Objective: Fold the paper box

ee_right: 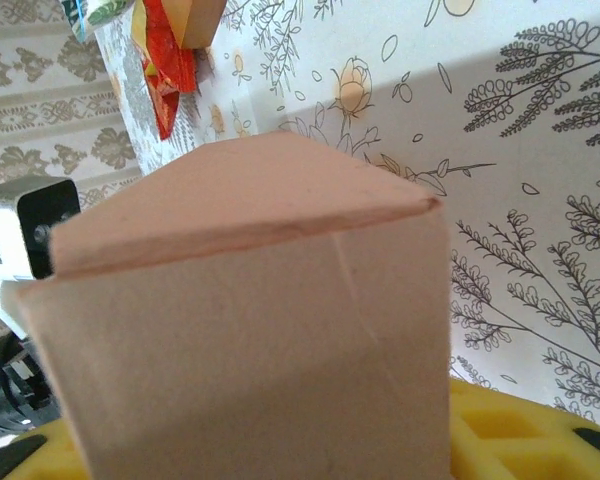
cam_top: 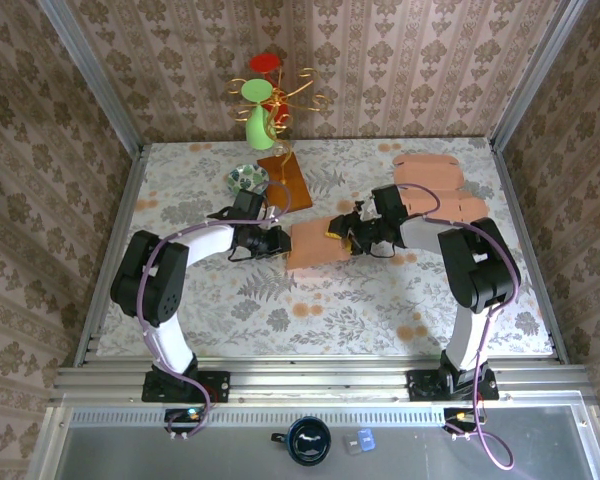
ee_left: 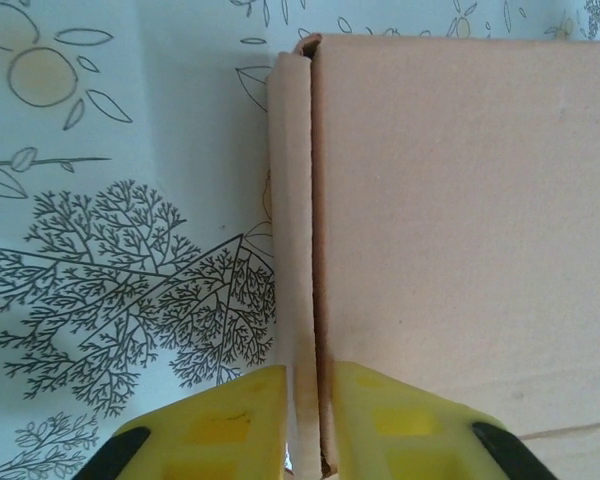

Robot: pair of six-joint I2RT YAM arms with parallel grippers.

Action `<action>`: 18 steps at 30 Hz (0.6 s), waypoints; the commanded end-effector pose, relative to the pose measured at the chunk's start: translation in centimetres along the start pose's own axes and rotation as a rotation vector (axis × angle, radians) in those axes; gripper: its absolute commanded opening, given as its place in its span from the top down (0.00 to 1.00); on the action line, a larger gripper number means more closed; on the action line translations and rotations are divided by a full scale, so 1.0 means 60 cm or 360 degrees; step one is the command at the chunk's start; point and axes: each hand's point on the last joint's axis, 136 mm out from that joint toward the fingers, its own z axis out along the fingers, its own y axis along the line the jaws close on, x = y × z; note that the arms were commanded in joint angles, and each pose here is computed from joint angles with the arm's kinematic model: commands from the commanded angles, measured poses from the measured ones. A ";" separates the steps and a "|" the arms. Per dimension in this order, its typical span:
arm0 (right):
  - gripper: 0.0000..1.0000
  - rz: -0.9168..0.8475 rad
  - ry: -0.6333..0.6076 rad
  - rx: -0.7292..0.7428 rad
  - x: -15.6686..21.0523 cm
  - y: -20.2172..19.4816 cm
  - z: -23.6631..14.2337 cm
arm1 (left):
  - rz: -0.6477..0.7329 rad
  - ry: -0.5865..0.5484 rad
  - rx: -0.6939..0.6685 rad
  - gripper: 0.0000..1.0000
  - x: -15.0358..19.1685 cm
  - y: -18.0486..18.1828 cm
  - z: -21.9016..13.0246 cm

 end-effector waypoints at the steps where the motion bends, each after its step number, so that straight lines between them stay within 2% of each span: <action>1: 0.52 0.0067 0.0003 -0.0009 -0.004 0.017 -0.003 | 0.0031 -0.0040 -0.0050 0.71 -0.001 -0.001 -0.024; 4: 0.53 0.0133 -0.0006 -0.0005 -0.007 0.014 -0.009 | 0.0141 -0.0164 -0.0071 0.63 -0.019 -0.016 -0.057; 6: 0.55 0.0212 -0.0008 -0.0006 -0.009 0.012 -0.016 | 0.0292 -0.0279 -0.0040 0.59 -0.030 -0.039 -0.086; 10: 0.56 0.0392 -0.0022 -0.0030 -0.014 0.019 -0.037 | 0.0768 -0.0474 0.0069 0.56 -0.024 -0.093 -0.136; 12: 0.56 0.0465 -0.0023 -0.0038 -0.014 0.025 -0.047 | 0.0984 -0.0493 0.0123 0.51 -0.004 -0.112 -0.149; 15: 0.57 0.0630 0.0005 -0.0017 -0.009 0.021 -0.055 | 0.1184 -0.0411 0.0148 0.48 0.027 -0.117 -0.153; 18: 0.57 0.0824 0.0037 -0.0007 0.000 0.012 -0.060 | 0.1530 -0.0353 0.0147 0.45 0.070 -0.137 -0.151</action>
